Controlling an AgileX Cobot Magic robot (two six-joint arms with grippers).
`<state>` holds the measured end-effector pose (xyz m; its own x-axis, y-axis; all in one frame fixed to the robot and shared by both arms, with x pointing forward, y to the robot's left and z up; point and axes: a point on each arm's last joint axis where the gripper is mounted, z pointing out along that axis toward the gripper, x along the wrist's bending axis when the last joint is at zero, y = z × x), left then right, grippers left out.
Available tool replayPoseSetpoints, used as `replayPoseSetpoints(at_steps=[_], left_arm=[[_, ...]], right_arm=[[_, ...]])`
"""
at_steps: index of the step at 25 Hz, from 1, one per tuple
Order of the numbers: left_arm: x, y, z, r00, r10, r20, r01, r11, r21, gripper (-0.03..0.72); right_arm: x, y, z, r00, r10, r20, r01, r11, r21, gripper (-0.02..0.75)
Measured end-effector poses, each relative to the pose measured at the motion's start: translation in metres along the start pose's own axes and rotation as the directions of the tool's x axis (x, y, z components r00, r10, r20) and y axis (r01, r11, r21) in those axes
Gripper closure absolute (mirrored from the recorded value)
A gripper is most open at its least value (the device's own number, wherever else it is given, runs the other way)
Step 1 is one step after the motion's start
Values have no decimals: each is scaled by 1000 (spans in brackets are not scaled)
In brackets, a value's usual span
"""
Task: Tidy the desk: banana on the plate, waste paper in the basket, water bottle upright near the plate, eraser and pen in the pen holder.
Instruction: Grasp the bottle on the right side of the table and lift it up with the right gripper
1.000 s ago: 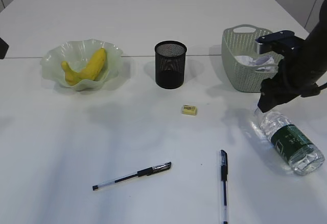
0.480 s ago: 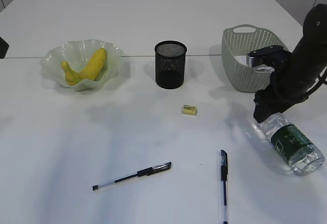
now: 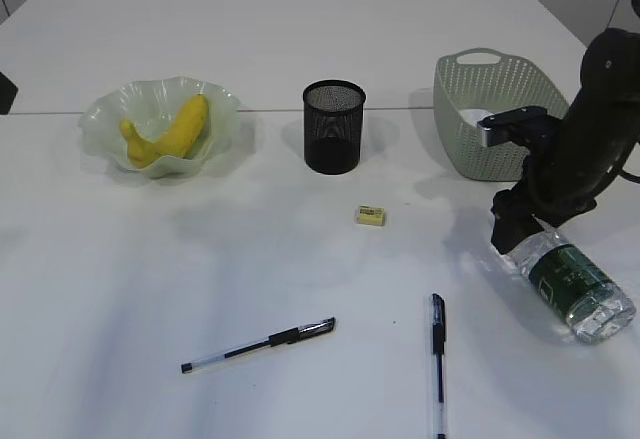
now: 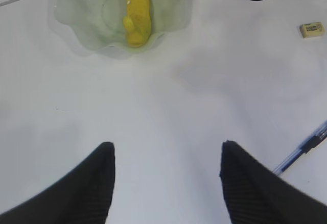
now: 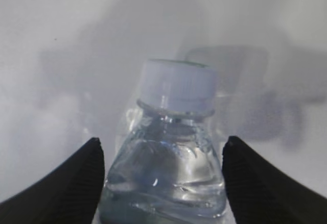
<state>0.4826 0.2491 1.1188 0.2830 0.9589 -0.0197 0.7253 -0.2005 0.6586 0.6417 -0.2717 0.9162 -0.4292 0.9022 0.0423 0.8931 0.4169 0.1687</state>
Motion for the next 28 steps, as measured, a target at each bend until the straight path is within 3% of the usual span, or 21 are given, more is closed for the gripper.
replayPoseSetpoints(at_steps=[11, 18, 28], left_arm=[[0, 0, 0, 1000, 0, 0, 0, 1000, 0, 225], [0, 0, 0, 1000, 0, 0, 0, 1000, -1, 225], [0, 0, 0, 1000, 0, -1, 0, 1000, -4, 225]], right_arm=[[0, -1, 0, 1000, 5, -3, -5, 1000, 6, 367], [1, 0, -10, 1000, 0, 5, 0, 1000, -14, 373], [11, 3, -75, 999, -22, 34, 28, 984, -176, 376]])
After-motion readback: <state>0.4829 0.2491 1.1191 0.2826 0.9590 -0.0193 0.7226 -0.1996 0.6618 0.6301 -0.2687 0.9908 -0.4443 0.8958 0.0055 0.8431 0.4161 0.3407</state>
